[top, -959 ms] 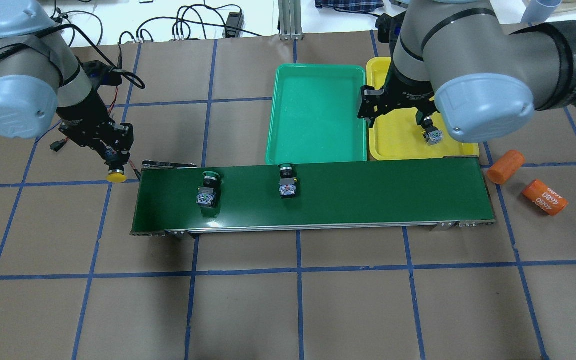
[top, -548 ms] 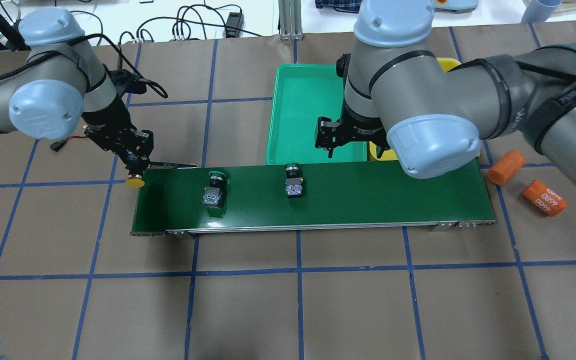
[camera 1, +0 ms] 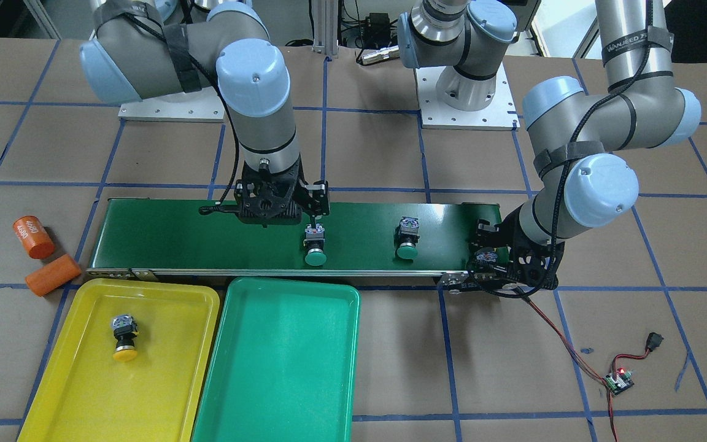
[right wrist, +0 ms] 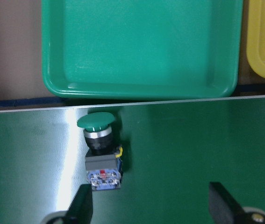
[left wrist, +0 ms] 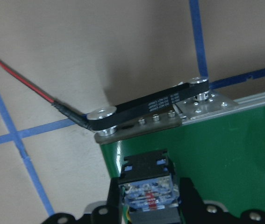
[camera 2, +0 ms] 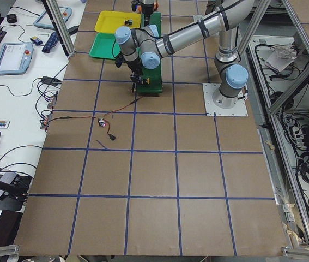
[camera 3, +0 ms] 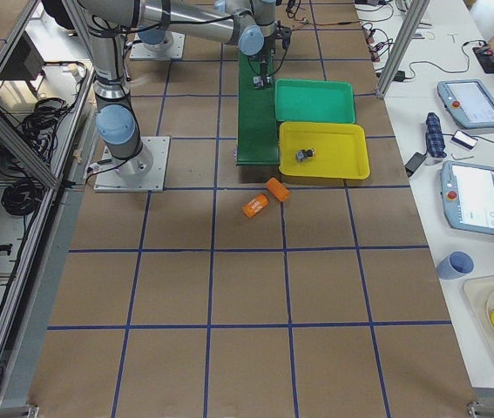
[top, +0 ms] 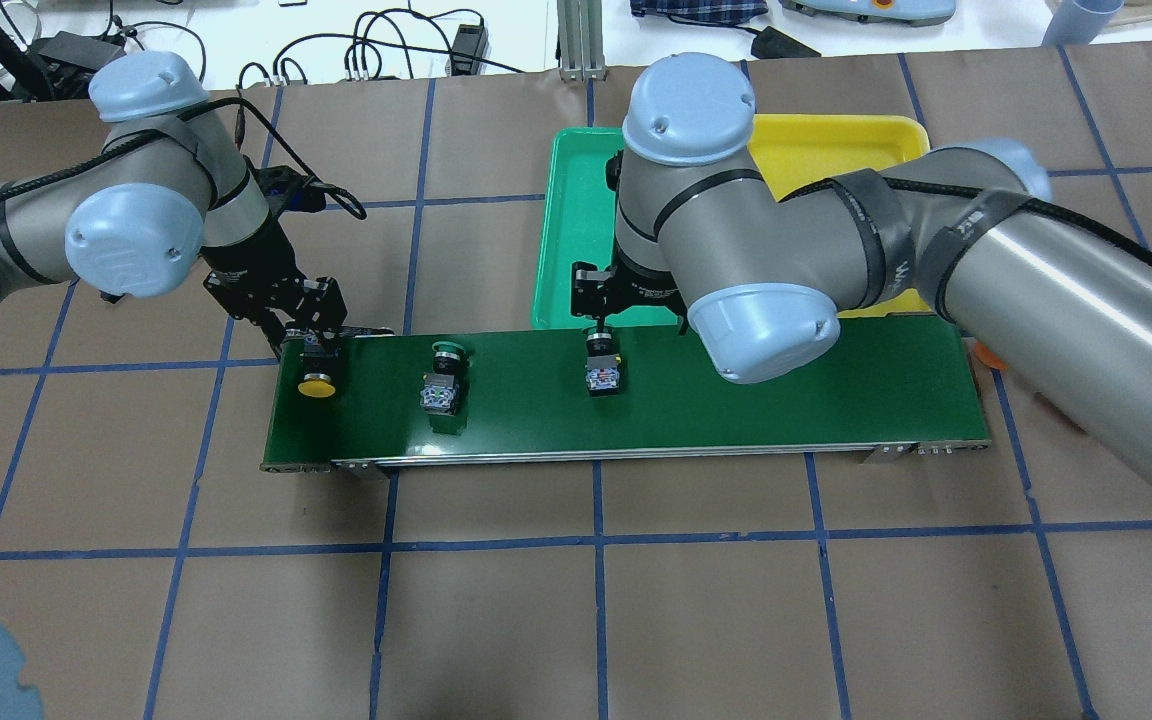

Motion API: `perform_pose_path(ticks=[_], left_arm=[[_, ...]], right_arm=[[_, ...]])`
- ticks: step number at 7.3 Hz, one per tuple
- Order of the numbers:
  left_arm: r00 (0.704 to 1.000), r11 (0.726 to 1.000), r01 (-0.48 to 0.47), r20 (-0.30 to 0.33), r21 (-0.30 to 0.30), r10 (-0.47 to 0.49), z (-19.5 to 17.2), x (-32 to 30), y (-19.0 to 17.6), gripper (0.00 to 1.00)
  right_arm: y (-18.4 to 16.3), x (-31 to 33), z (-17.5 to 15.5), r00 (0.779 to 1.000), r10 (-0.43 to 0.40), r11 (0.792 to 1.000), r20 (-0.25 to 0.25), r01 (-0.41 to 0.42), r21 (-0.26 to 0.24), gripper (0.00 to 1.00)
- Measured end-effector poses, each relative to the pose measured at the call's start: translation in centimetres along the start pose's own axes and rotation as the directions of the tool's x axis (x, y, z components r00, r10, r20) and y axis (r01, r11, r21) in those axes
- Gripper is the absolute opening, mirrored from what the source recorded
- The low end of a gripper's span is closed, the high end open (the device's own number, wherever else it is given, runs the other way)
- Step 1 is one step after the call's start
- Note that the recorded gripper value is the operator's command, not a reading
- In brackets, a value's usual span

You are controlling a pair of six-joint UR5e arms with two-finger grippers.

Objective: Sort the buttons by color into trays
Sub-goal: 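Set yellow button on belt with left gripper while right grasps green button, then carry the green-capped button into the green tray and open the right gripper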

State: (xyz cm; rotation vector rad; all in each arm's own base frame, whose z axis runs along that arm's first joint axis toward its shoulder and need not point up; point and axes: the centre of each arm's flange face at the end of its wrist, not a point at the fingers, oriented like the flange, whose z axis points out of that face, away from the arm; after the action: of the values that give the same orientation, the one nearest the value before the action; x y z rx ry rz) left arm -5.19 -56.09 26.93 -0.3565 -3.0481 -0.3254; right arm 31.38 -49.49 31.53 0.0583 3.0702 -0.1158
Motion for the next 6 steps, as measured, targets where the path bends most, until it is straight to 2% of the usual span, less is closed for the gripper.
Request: perform_pose_path(ticks=[2, 4, 5, 6], left_arm=[[1.000, 1.000, -0.004, 0.025, 0.031, 0.003, -2.1, 0.2, 0.3, 1.00], [0.993, 0.995, -0.007, 0.117, 0.095, -0.004, -7.3, 0.1, 1.1, 1.00], [0.988, 0.991, 0.006, 0.154, 0.132, -0.026, -10.7, 0.3, 1.7, 1.00], [0.984, 0.987, 0.050, 0.163, 0.152, -0.075, -13.6, 1.0, 3.0, 1.00]], right_arm=[[-0.8, -0.5, 2.5, 1.000, -0.016, 1.000, -0.002, 0.016, 0.004, 0.84], [-1.1, -0.4, 5.0, 0.999, -0.039, 0.999, -0.025, 0.039, -0.027, 0.80], [-1.0, -0.2, 5.9, 0.998, -0.048, 0.998, -0.037, 0.046, -0.041, 0.65], [-0.8, -0.1, 6.5, 0.998, -0.051, 0.998, -0.044, 0.049, -0.051, 0.57]])
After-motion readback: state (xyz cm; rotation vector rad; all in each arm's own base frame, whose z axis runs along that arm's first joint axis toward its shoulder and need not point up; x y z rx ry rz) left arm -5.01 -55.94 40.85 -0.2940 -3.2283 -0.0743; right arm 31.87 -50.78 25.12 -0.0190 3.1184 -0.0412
